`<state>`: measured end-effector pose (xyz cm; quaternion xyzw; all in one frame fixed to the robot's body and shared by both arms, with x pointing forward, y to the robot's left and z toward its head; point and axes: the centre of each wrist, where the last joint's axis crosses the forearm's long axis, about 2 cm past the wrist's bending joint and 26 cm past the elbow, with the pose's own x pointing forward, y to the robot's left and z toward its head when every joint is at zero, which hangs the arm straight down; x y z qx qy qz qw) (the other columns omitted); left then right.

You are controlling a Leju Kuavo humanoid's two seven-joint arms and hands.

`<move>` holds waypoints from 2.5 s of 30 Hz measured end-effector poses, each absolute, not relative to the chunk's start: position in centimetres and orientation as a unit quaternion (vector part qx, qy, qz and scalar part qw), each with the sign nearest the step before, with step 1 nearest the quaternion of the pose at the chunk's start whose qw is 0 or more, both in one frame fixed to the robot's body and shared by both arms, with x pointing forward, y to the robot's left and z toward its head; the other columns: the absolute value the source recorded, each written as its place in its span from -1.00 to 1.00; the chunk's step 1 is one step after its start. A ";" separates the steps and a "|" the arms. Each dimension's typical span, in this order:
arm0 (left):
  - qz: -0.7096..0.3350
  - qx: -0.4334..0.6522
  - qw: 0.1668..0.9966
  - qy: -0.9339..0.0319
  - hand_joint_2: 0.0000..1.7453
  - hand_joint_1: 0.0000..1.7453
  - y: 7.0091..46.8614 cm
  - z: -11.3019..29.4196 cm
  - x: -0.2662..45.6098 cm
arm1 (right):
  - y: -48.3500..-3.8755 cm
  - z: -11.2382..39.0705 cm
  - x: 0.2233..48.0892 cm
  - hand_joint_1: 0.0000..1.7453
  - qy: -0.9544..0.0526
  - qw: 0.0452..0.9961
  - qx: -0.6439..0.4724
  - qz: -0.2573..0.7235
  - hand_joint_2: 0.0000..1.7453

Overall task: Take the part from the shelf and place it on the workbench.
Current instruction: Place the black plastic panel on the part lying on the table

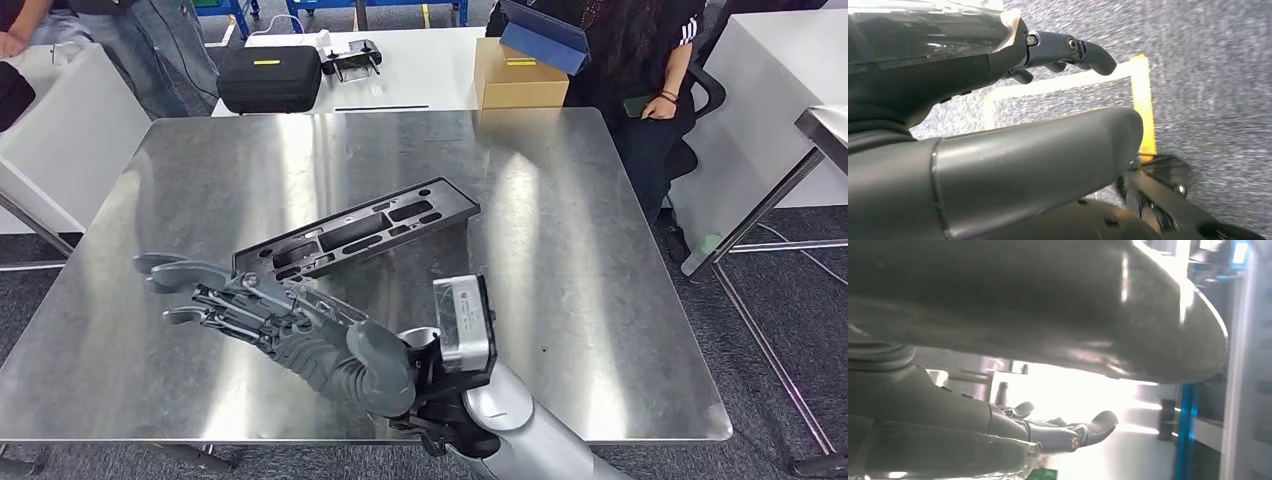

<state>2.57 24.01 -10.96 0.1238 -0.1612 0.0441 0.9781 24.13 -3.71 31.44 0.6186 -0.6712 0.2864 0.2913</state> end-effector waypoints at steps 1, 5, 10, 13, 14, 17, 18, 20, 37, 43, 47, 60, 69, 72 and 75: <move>0.044 0.124 0.978 -0.159 -1.00 -1.00 24.0 -11.0 2.6 | -3.6 31.4 24.0 -1.00 -0.671 0.294 0.615 0.292 -1.00; 0.048 0.123 0.979 -0.156 -1.00 -1.00 24.0 -10.9 2.6 | -3.3 31.5 23.5 -1.00 -0.671 0.293 0.608 0.307 -1.00; 0.045 0.121 0.978 -0.161 -1.00 -1.00 23.7 -10.9 2.7 | -3.4 31.5 23.4 -1.00 -0.673 0.297 0.599 0.317 -1.00; 0.053 0.115 0.978 -0.167 -1.00 -1.00 23.6 -10.8 3.4 | -3.4 31.4 23.3 -1.00 -0.661 0.301 0.607 0.321 -1.00; 0.059 0.111 0.978 -0.169 -1.00 -1.00 23.6 -10.8 4.1 | -3.2 31.4 23.2 -1.00 -0.656 0.301 0.613 0.323 -1.00; 0.069 0.105 0.974 -0.187 -1.00 -1.00 23.7 -10.4 7.0 | -2.6 31.4 22.6 -1.00 -0.646 0.302 0.621 0.325 -1.00; 0.071 0.104 0.972 -0.198 -1.00 -1.00 23.7 -10.2 8.0 | -2.4 31.4 22.5 -1.00 -0.645 0.300 0.624 0.323 -1.00; 0.072 0.104 0.968 -0.217 -1.00 -1.00 23.9 -9.9 9.4 | -2.3 31.4 22.4 -1.00 -0.644 0.293 0.631 0.317 -1.00; 0.039 0.074 0.965 -0.249 -1.00 -1.00 24.0 -9.3 11.9 | -3.4 30.2 24.7 -1.00 -0.702 0.307 0.584 0.267 -1.00; 0.002 0.065 0.962 -0.264 -1.00 -1.00 23.9 -9.2 12.6 | -5.0 29.1 25.6 -1.00 -0.726 0.324 0.557 0.239 -1.00; -0.026 0.060 0.960 -0.273 -1.00 -1.00 23.7 -9.1 12.9 | -5.8 28.2 26.0 -1.00 -0.739 0.337 0.538 0.227 -1.00; -0.060 0.050 0.956 -0.283 -1.00 -1.00 23.5 -8.8 13.7 | -7.0 27.5 26.6 -1.00 -0.754 0.342 0.517 0.216 -1.00; -0.063 0.050 0.955 -0.286 -1.00 -1.00 23.6 -8.6 14.4 | -7.4 27.2 26.6 -1.00 -0.759 0.341 0.510 0.217 -1.00; -0.060 0.052 0.955 -0.284 -1.00 -1.00 23.7 -8.6 14.3 | -7.5 27.1 26.7 -1.00 -0.760 0.341 0.509 0.218 -1.00; -0.059 0.053 0.955 -0.285 -1.00 -1.00 23.9 -8.7 14.2 | -7.7 26.9 26.7 -1.00 -0.762 0.343 0.504 0.219 -1.00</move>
